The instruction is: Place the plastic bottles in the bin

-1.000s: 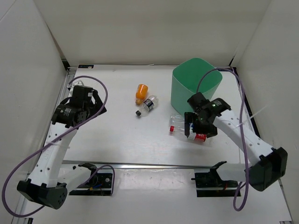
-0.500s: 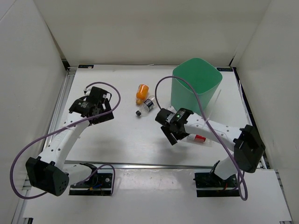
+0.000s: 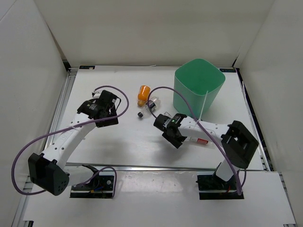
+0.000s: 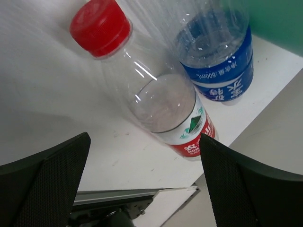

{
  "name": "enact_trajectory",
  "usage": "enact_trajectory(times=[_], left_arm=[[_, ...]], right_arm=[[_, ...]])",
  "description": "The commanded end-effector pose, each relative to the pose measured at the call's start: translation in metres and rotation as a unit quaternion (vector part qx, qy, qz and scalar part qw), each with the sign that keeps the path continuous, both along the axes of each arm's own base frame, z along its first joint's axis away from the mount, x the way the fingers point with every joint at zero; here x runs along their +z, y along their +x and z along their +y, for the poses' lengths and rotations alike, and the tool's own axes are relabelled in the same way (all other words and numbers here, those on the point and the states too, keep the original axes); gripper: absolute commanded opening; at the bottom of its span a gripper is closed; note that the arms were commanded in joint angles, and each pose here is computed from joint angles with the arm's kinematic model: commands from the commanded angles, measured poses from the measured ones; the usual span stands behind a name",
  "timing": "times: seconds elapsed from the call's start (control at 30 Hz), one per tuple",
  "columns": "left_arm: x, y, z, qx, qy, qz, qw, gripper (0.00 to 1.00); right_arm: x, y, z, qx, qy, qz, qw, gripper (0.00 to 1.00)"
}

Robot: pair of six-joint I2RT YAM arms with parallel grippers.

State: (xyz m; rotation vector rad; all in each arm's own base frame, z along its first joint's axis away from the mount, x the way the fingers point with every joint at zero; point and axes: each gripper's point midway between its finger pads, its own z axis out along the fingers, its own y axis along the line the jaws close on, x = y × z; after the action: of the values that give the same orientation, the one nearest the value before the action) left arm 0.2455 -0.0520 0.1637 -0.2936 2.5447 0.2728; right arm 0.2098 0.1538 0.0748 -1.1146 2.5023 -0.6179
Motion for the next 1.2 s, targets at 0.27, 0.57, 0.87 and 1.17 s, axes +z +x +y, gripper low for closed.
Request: enact_trajectory(times=[0.27, 0.57, 0.87, 1.17], left_arm=[[-0.002, -0.008, 0.0, -0.009, 0.022, 0.004, 1.0, 1.0], [-0.015, -0.016, -0.004, -0.015, 0.014, 0.02, 1.0, 1.0], [-0.021, -0.019, -0.005, -0.014, 0.009, 0.025, 1.0, 1.0], [-0.016, -0.021, -0.012, -0.032, 0.004, 0.005, 0.999, 1.0]], right_arm=[[-0.021, 0.023, 0.003, 0.029, -0.072, -0.024, 0.997, 1.0], [-0.031, 0.031, 0.002, 0.0, -0.094, -0.039, 0.995, 1.0], [-0.057, 0.009, -0.005, -0.032, -0.103, 0.029, 0.994, 1.0], [-0.078, -0.02, 0.004, -0.057, -0.087, 0.11, 0.988, 0.94]])
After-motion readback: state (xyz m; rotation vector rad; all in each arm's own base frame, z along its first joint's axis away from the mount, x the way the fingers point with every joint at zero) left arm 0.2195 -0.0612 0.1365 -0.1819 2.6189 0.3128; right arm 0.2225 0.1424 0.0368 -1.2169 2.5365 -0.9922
